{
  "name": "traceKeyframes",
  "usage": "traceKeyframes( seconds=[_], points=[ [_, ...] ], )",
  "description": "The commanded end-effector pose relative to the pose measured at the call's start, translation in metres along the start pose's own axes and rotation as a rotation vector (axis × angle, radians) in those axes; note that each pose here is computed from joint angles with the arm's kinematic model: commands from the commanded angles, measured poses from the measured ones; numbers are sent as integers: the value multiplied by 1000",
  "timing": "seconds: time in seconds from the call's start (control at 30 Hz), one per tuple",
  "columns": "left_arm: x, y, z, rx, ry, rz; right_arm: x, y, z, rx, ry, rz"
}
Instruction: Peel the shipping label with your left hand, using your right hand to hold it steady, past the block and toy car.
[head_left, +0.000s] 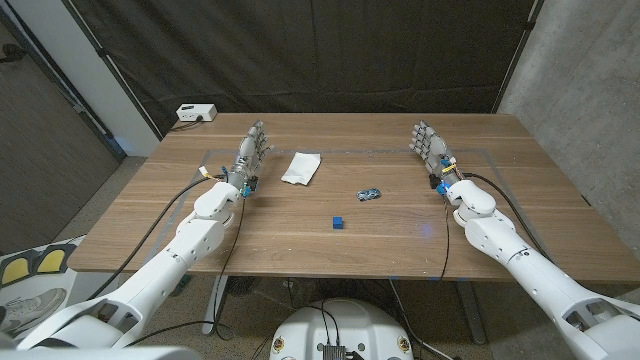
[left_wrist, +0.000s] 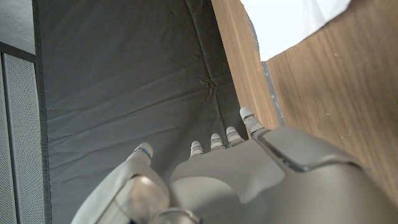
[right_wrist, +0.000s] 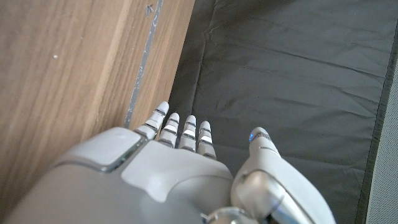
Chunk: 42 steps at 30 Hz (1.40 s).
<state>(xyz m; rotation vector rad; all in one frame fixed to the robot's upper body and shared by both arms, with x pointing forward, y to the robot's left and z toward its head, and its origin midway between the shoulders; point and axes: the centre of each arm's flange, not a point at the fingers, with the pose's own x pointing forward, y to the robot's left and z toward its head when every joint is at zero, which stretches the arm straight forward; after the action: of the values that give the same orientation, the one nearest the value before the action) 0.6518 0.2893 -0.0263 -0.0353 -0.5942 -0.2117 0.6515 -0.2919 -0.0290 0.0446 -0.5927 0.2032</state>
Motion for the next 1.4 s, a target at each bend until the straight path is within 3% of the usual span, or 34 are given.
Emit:
traceKeyframes(
  seconds=[0.03,0.57,1.4],
  points=[
    [-4,0,5,79,15,8,-2,2,0,-9,10,-2],
    [-3,3,39,486,102,-32,-3,6,-2,0,15,13],
    [12,0,82,905,191,-135,-6,11,-6,17,12,4]
  ],
)
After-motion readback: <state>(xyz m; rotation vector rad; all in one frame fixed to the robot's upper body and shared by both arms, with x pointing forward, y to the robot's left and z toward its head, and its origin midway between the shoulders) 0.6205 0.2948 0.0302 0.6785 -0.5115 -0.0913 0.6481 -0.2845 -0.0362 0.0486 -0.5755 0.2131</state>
